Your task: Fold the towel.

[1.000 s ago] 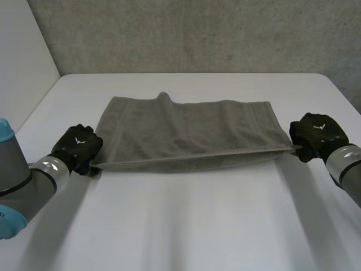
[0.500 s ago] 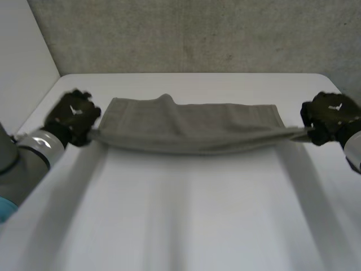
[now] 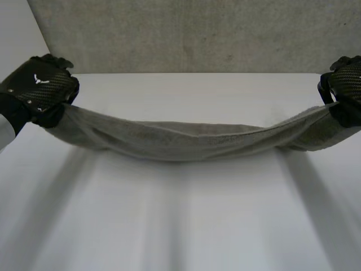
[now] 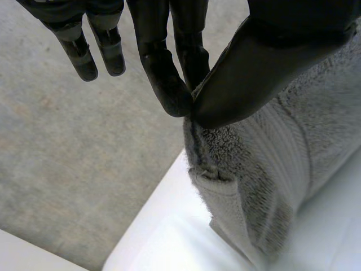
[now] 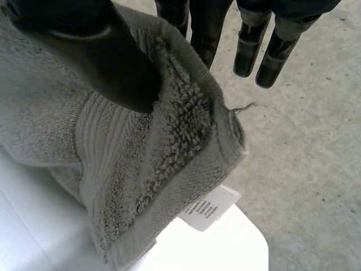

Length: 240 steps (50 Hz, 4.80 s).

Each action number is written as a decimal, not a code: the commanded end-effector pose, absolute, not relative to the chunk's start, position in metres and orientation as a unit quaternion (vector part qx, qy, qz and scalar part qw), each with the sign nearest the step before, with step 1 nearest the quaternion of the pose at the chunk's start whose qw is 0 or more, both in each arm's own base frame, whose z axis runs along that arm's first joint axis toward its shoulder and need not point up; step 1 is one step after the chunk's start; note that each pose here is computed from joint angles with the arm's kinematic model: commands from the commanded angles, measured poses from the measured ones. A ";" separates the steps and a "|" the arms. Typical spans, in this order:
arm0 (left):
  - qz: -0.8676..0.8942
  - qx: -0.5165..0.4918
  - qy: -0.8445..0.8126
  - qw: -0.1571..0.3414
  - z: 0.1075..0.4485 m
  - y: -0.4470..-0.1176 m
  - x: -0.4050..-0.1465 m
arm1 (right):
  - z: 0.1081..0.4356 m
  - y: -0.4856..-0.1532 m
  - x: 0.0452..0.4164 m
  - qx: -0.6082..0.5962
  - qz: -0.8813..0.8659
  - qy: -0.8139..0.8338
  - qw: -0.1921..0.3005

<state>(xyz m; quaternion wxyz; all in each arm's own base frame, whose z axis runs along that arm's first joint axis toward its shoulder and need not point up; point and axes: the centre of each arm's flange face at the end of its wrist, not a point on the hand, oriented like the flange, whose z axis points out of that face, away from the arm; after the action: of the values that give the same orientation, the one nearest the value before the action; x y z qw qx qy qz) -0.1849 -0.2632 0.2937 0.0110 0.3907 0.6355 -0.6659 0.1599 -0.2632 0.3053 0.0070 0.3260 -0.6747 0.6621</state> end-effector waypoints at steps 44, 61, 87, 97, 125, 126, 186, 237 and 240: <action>-0.645 0.397 0.653 0.023 0.151 -0.418 -0.246 | 0.149 -0.432 0.208 0.373 0.651 -0.660 0.045; -0.648 0.387 0.654 0.044 0.161 -0.412 -0.250 | 0.174 -0.433 0.207 0.346 0.688 -0.632 0.082; -0.619 0.386 0.684 0.023 0.196 -0.318 -0.226 | 0.177 -0.318 0.174 0.354 0.544 -0.760 0.029; -0.605 0.350 0.714 -0.043 0.185 -0.301 -0.228 | 0.130 -0.328 0.160 0.394 0.526 -0.750 0.074; -0.618 0.336 0.709 -0.046 0.197 -0.300 -0.225 | 0.152 -0.367 0.103 0.341 0.561 -0.739 0.151; -0.618 0.336 0.709 -0.046 0.197 -0.300 -0.225 | 0.152 -0.367 0.103 0.341 0.561 -0.739 0.151; -0.694 0.321 0.628 -0.145 0.264 -0.283 -0.287 | 0.238 -0.268 0.303 0.372 0.730 -0.570 -0.062; -0.670 0.268 0.675 -0.155 0.242 -0.278 -0.286 | 0.201 -0.289 0.228 0.384 0.650 -0.656 0.000; -0.675 0.258 0.675 -0.146 0.247 -0.282 -0.276 | 0.213 -0.276 0.259 0.430 0.663 -0.612 -0.010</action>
<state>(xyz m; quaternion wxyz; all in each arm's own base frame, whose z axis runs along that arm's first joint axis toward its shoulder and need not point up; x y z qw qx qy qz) -0.2945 -0.2741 0.2359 -0.1635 0.2778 0.6759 -0.6627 0.2250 -0.2883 0.1883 -0.0160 0.3712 -0.6768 0.6355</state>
